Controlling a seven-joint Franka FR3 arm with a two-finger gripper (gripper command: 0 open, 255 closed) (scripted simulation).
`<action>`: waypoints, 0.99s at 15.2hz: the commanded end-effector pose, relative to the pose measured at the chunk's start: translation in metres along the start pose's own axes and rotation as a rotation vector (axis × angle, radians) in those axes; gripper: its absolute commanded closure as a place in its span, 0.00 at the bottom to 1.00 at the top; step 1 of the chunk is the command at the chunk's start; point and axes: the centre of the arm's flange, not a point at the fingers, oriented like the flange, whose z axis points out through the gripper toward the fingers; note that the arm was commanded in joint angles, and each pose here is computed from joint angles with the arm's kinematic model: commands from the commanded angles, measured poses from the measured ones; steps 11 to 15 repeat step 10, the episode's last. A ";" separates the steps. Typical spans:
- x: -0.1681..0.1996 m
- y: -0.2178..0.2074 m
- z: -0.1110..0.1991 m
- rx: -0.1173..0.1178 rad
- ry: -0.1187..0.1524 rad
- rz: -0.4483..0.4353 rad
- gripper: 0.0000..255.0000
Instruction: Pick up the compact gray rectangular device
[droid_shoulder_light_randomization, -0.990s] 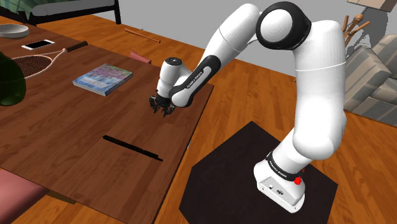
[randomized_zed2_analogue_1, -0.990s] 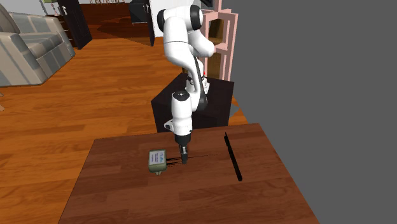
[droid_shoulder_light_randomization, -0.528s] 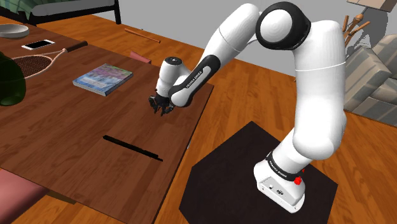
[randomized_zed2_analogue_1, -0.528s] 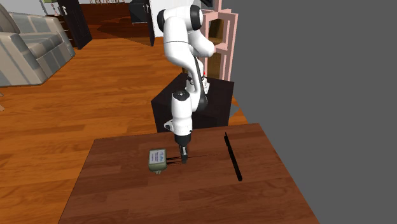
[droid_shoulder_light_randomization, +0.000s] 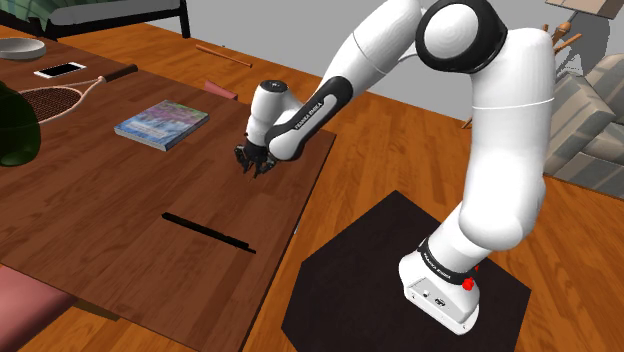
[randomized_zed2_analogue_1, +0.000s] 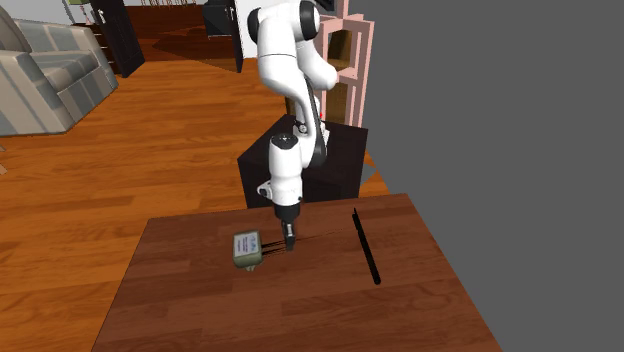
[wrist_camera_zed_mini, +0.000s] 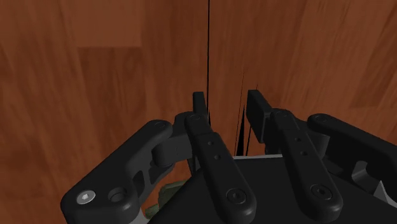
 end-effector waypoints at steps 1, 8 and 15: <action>0.002 -0.002 -0.011 0.000 0.000 0.000 1.00; 0.004 -0.009 -0.047 0.000 0.000 0.000 1.00; 0.004 -0.009 -0.048 0.000 0.000 0.000 1.00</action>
